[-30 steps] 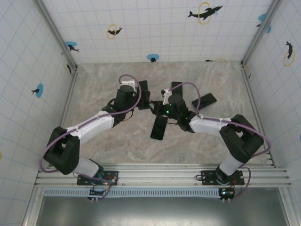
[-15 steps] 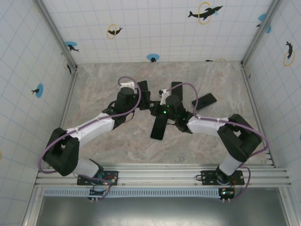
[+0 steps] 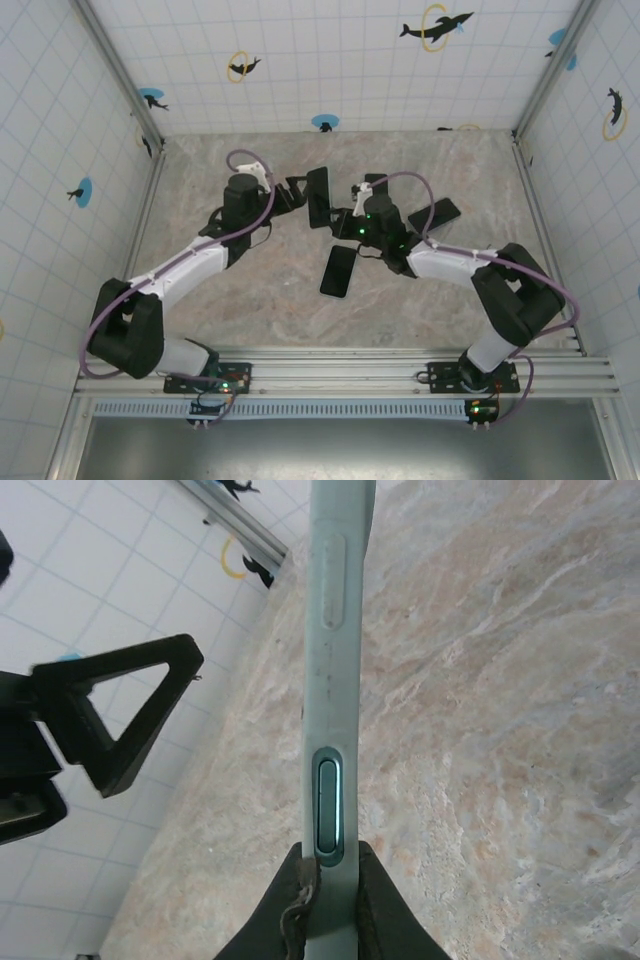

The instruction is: Take the phone out of the phone case

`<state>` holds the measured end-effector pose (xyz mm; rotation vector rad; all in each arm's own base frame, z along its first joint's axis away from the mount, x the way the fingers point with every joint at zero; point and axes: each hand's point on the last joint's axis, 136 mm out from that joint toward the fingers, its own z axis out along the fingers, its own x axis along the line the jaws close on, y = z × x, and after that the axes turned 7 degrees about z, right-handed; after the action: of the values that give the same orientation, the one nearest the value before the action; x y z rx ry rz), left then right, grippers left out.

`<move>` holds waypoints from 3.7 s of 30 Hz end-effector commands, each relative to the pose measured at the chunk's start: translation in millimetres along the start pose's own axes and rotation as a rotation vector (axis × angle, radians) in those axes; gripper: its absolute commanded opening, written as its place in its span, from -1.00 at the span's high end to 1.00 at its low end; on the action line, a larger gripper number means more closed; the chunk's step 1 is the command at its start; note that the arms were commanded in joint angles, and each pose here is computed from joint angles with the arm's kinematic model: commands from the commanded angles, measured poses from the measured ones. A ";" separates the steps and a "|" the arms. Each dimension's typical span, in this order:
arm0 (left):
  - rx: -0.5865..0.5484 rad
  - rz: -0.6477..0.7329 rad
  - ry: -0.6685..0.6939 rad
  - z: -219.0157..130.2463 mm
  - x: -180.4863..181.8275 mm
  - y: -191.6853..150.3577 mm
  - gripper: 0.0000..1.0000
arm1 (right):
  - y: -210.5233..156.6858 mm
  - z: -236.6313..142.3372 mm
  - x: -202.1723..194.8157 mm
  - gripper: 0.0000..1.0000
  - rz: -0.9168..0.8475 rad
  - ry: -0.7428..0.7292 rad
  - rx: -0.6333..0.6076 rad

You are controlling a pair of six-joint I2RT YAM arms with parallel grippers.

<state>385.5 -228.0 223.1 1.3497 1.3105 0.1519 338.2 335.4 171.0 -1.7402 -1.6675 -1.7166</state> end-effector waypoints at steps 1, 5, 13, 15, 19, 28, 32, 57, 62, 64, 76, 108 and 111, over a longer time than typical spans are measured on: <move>0.028 -0.064 -0.164 3.8 -20.4 12.9 -0.95 | 25.2 -22.7 41.0 1.00 0.033 0.180 -0.047; 0.062 -0.122 -0.287 11.3 -31.2 24.1 -0.88 | 37.0 -38.0 53.0 1.00 0.087 0.252 -0.055; 0.101 -0.191 -0.469 26.7 -60.3 44.3 -0.70 | 48.4 -56.4 83.6 1.00 0.168 0.412 -0.030; 0.101 -0.212 -0.503 28.1 -65.4 48.7 -0.62 | 48.2 -57.9 88.0 1.00 0.192 0.437 -0.012; 0.117 -0.254 -0.557 28.7 -72.3 52.6 -0.36 | 46.4 -59.2 90.6 1.00 0.238 0.468 0.010; 0.134 -0.281 -0.601 22.0 -80.2 51.4 0.12 | 43.8 -55.0 74.0 1.00 0.335 0.460 0.027; 0.144 -0.286 -0.600 21.4 -79.9 48.7 0.41 | 45.0 -54.6 70.7 1.00 0.348 0.459 0.026; -0.428 -0.511 -0.477 -9.4 -57.3 82.9 1.00 | 14.3 -58.5 40.0 -0.11 0.289 0.333 -0.129; -0.440 -0.530 -0.496 -6.9 -67.3 79.1 1.00 | 13.5 -59.2 53.1 0.03 0.269 0.386 -0.156; -0.437 -0.533 -0.499 -5.5 -69.8 78.1 1.00 | 14.6 -60.7 58.5 0.14 0.277 0.428 -0.163; -0.441 -0.531 -0.482 -6.4 -70.9 76.0 1.00 | 13.8 -52.3 70.8 0.55 0.313 0.499 -0.147; -0.376 -0.563 -0.538 6.6 -80.7 71.1 1.00 | 26.5 -52.5 78.9 0.61 0.324 0.567 -0.165; -0.373 -0.571 -0.538 7.1 -79.5 69.4 1.00 | 26.8 -50.3 79.4 0.64 0.320 0.565 -0.159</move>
<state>408.9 -263.9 284.9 0.6471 1.1963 -0.2850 299.7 331.0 243.4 -1.3603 -1.0166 -1.9108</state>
